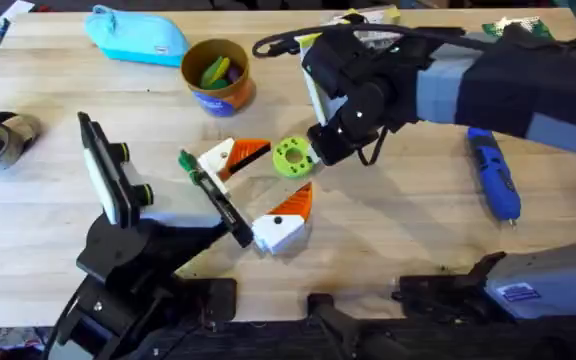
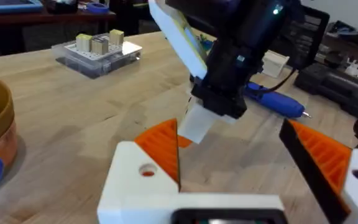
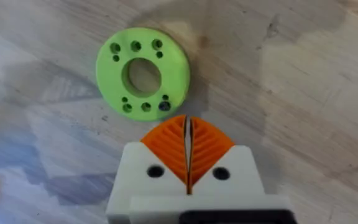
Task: Pick up the gripper from the table and insert it into the empty holder that is missing its gripper. Then pick up a screw, insert it into the mounting hole, and use the screwdriver to tighten it. Finally, clean up the table by picking up the vegetable and placing it into the bucket.
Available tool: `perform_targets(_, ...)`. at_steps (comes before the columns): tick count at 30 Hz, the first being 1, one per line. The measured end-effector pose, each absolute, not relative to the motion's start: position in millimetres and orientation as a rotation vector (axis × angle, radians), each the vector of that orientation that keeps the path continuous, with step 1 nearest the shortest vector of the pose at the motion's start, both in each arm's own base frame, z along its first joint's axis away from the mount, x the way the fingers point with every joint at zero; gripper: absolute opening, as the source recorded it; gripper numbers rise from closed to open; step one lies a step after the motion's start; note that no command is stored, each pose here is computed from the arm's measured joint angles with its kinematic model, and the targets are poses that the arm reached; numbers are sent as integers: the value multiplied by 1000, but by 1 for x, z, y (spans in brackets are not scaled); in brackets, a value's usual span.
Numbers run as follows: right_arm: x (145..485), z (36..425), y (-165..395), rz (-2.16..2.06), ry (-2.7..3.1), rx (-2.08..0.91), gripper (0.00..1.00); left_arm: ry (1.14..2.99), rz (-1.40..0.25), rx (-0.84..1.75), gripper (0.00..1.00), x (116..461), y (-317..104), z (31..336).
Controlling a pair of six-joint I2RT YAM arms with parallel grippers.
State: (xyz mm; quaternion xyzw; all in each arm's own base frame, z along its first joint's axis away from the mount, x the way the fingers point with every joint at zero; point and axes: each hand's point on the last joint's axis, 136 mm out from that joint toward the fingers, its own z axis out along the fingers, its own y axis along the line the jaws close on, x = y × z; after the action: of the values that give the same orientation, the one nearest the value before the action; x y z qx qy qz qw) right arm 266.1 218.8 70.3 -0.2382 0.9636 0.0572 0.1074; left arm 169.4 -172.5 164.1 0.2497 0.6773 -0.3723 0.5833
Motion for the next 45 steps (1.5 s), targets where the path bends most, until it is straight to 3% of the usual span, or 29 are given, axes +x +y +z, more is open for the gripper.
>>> perform_targets(2,264,76,222,206,2830,-692,11,1581,-869,583,990,169,-172,164)
perform_targets(3,264,79,223,220,2825,-682,68,1581,-869,583,990,169,-172,164)
perform_targets(5,263,83,225,244,2815,-684,361,1581,-869,583,990,169,-172,164)
perform_targets(10,259,84,231,300,2805,-744,897,1581,-869,583,990,169,-172,164)
perform_targets(12,258,84,233,317,2808,-752,949,1581,-869,583,990,169,-172,164)
perform_targets(15,257,81,235,325,2814,-764,865,1581,-869,583,990,169,-172,164)
perform_targets(17,260,76,238,331,2813,-770,714,1581,-869,583,990,169,-172,164)
perform_targets(20,264,71,242,341,2806,-773,572,1581,-869,583,990,169,-172,164)
perform_targets(25,265,66,244,342,2810,-778,441,1581,-869,583,990,169,-172,164)
perform_targets(45,268,59,246,340,2813,-779,141,1581,-869,583,990,169,-172,164)
